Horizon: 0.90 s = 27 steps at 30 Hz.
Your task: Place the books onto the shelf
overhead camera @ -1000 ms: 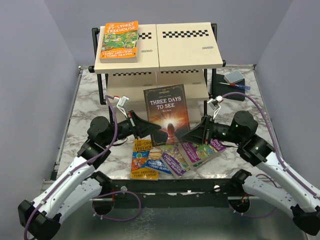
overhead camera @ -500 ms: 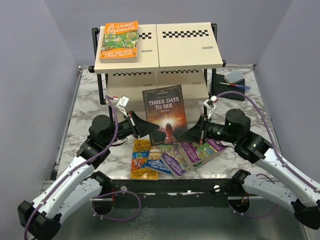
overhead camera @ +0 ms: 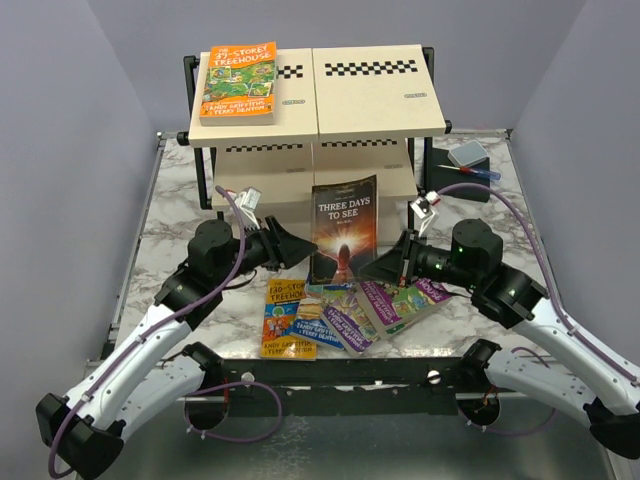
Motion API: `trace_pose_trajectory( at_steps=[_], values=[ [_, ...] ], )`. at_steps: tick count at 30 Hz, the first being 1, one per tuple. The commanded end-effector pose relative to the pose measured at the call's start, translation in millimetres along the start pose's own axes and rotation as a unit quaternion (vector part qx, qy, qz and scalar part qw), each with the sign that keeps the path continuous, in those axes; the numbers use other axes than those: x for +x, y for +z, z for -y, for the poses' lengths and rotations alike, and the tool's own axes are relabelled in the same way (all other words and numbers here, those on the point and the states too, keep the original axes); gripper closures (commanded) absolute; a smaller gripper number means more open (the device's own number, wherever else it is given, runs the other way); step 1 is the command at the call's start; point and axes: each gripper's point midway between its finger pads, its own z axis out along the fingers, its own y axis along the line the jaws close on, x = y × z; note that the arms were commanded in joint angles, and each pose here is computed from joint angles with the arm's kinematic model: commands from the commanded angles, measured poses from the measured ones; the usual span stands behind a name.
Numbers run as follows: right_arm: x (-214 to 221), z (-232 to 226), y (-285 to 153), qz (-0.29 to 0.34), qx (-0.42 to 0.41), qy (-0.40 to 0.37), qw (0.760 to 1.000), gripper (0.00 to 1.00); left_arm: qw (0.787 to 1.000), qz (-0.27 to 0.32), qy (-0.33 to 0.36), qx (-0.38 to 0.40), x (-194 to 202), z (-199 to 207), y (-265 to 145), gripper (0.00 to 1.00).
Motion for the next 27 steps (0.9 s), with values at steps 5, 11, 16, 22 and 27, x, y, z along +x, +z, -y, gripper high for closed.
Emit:
trace_pose_trajectory(
  at_steps=[5, 11, 16, 22, 27],
  values=[
    [-42, -36, -12, 0.091, -0.04, 0.002, 0.995, 1.0, 0.984, 0.037, 0.125, -0.122, -47, -11, -21, 0.3],
    [-54, -45, 1, 0.107, -0.068, 0.017, 0.992, 0.99, 0.966, 0.068, 0.184, -0.169, -77, -4, -46, 0.01],
    [-68, -62, 9, 0.12, -0.102, 0.015, 0.987, 0.99, 0.949, 0.114, 0.222, -0.191, -105, 9, -69, 0.01],
    [-83, -66, 30, 0.133, -0.125, 0.036, 0.983, 0.99, 0.934, 0.153, 0.262, -0.186, -124, 28, -90, 0.01],
    [-91, -64, 54, 0.141, -0.135, 0.06, 0.979, 0.99, 0.927, 0.183, 0.278, -0.171, -133, 42, -103, 0.01]
  ],
)
